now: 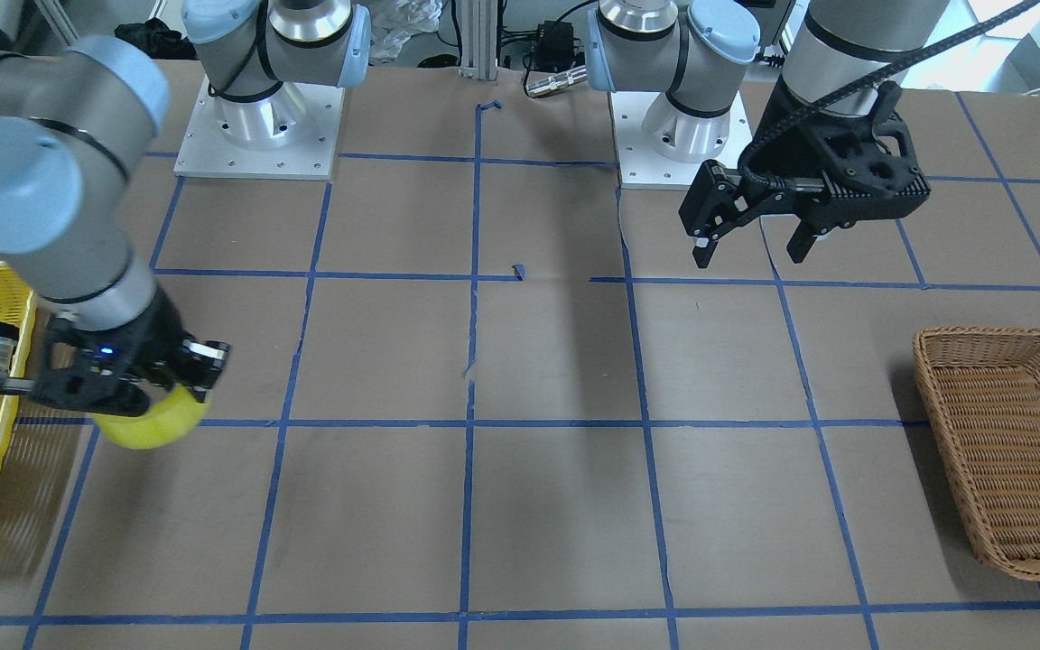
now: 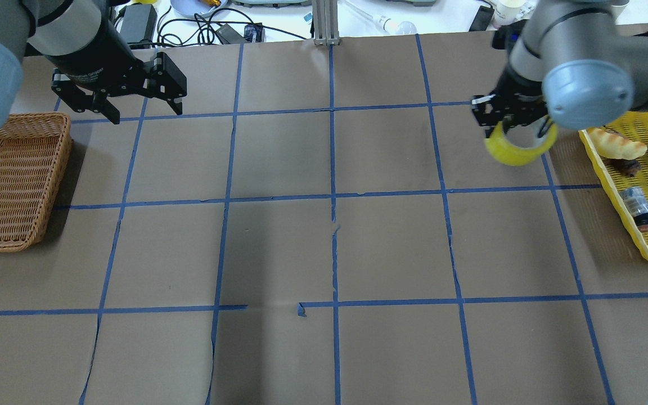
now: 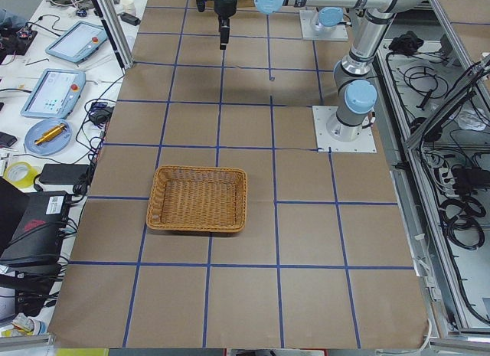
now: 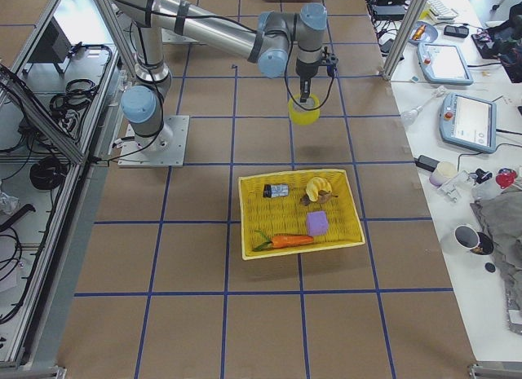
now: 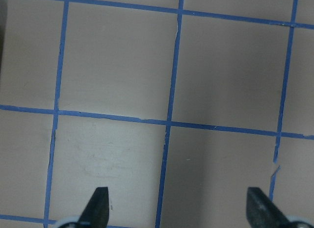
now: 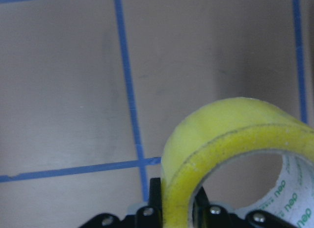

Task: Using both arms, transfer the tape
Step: 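Lift the tape roll out of the crate and carry it toward table center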

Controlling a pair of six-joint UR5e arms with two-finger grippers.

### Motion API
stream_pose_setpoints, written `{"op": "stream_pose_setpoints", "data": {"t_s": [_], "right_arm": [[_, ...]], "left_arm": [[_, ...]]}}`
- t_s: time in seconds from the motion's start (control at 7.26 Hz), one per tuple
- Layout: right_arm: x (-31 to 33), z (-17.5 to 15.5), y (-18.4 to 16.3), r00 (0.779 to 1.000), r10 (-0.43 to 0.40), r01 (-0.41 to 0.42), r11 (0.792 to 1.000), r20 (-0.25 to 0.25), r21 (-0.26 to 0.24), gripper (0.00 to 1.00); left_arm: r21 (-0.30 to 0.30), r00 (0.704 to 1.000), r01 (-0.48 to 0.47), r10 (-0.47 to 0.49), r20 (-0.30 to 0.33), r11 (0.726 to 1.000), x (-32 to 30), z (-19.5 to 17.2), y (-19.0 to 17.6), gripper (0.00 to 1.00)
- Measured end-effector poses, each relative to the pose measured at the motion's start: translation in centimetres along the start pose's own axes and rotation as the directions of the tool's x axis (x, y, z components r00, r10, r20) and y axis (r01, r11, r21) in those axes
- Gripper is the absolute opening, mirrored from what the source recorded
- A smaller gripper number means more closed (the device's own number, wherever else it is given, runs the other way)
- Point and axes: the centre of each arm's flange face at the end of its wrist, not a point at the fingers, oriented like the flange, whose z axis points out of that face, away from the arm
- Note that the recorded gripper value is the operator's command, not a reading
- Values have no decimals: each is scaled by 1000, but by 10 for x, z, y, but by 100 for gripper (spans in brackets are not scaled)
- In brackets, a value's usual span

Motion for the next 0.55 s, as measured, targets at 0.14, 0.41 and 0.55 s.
{"op": "stream_pose_setpoints", "data": {"t_s": [0.14,0.41,0.55], "right_arm": [[-60,17,3,997,71,-71,997,11,8,0],[-145,55,-1,979,203,-204,979,32,13,0],[-181,67,-7,964,261,-262,965,43,16,0]], "left_arm": [[0,1000,-3,3,1,1000,0,0,0,100],[0,1000,-5,5,2,1000,1,0,0,100],[0,1000,-7,7,3,1000,0,0,0,100]]}}
